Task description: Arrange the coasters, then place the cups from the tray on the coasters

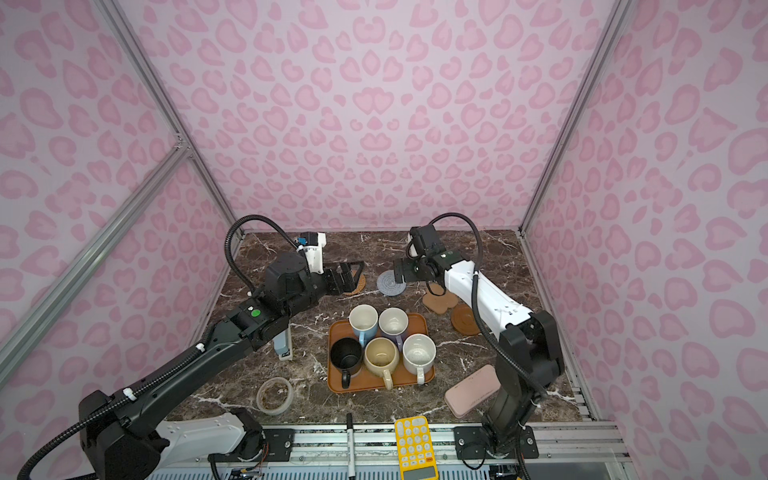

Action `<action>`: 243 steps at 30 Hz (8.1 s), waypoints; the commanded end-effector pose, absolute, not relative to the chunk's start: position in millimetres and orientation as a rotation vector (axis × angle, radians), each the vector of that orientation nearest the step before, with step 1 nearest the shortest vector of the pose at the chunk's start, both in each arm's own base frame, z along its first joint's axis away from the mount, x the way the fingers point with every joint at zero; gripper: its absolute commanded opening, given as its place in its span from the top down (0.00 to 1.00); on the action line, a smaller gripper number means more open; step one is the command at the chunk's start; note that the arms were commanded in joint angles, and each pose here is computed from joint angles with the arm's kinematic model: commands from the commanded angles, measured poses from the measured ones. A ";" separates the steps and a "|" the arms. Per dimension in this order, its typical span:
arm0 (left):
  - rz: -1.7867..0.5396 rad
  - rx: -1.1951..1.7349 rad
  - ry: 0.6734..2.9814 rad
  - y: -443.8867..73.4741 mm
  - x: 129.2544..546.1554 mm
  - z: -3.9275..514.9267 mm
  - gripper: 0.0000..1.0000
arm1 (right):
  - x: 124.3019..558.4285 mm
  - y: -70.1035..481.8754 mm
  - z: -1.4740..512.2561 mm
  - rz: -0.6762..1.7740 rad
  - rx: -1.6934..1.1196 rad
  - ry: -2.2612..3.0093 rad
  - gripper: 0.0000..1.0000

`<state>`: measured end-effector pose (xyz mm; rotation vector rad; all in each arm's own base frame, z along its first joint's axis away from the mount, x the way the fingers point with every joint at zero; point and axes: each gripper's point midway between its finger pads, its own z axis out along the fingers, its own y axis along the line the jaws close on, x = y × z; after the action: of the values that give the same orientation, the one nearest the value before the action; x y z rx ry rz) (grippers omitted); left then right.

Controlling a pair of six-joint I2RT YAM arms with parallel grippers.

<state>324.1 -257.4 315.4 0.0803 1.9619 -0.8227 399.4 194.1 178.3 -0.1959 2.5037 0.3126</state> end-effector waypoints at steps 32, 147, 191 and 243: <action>-0.954 0.147 1.967 -315.0 310.4 323.9 0.02 | 383.6 98.9 78.9 0.161 0.153 2.615 0.05; -0.953 0.146 2.024 -333.6 313.7 327.6 0.03 | 350.9 91.8 150.8 0.243 0.091 2.527 0.05; -0.807 0.219 2.262 -390.1 316.3 262.7 0.03 | 366.9 60.1 8.5 0.063 0.230 2.874 0.48; -0.765 0.167 2.237 -373.1 336.7 256.0 0.03 | 464.4 59.2 6.4 0.043 0.196 2.853 0.50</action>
<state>334.8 -374.9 247.0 0.1814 2.2690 -0.7570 476.2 56.4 22.2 0.1991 2.7923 0.0256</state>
